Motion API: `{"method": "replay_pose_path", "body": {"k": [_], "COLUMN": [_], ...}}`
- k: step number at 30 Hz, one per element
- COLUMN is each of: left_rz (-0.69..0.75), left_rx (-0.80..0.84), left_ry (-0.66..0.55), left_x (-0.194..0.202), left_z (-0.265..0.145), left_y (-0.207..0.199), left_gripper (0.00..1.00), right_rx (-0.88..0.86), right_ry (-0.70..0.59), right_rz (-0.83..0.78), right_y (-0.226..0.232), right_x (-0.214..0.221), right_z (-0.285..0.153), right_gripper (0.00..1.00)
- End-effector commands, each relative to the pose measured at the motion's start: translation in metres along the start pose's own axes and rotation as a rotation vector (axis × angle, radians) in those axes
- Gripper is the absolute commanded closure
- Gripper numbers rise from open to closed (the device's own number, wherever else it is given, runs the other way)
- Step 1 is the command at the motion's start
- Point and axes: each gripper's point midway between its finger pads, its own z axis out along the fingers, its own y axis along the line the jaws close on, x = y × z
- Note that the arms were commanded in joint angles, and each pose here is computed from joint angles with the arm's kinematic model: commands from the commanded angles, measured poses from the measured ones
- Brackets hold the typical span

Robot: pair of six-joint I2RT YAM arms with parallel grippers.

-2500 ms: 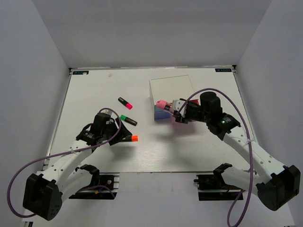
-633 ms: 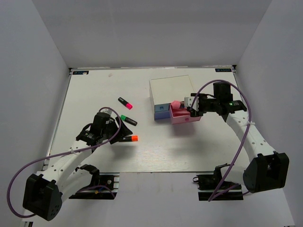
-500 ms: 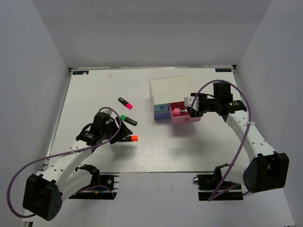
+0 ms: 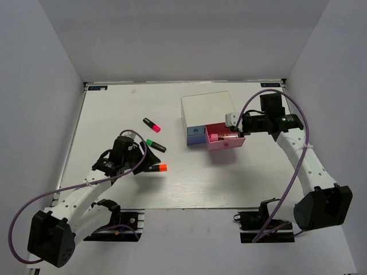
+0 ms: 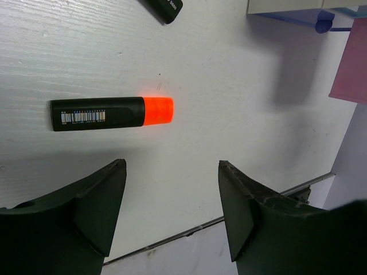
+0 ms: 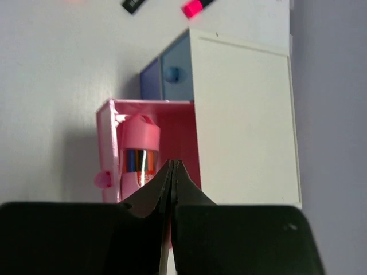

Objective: Sort the stationery into containers
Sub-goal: Place the stationery in the drawer, then close the drawer in the storage box.

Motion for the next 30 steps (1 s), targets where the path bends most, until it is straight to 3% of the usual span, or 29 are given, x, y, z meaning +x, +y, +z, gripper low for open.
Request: {"method": "replay_pose_path", "body": {"k": [1,5,15,21,30], "left_rz": [0.015,0.015,0.015,0.017,0.017], "left_rx": [0.022,0.022,0.03,0.038,0.038], "left_ry": [-0.002,-0.002,0.004,-0.003,-0.003], "left_x": [0.0,0.0,0.001,-0.004,-0.004], "left_z": [-0.002,-0.002,0.0,-0.001,-0.001], "left_y": [-0.004,-0.004,-0.006,-0.011,-0.011], "left_gripper": [0.25,0.25,0.25,0.25,0.25], "right_rx": [-0.183,-0.369,-0.455,-0.253,0.054], "right_ry": [-0.118,-0.123,-0.066,0.094,0.15], "right_rz": [0.053,0.063,0.085,0.126,0.123], "right_y": [0.035,0.066,0.094,0.072,0.024], "right_x": [-0.027,-0.023,0.004,0.045,0.061], "right_z": [-0.003,-0.006,0.006,0.034,0.057], "right_gripper": [1.0,1.0,1.0,1.0,1.0]}}
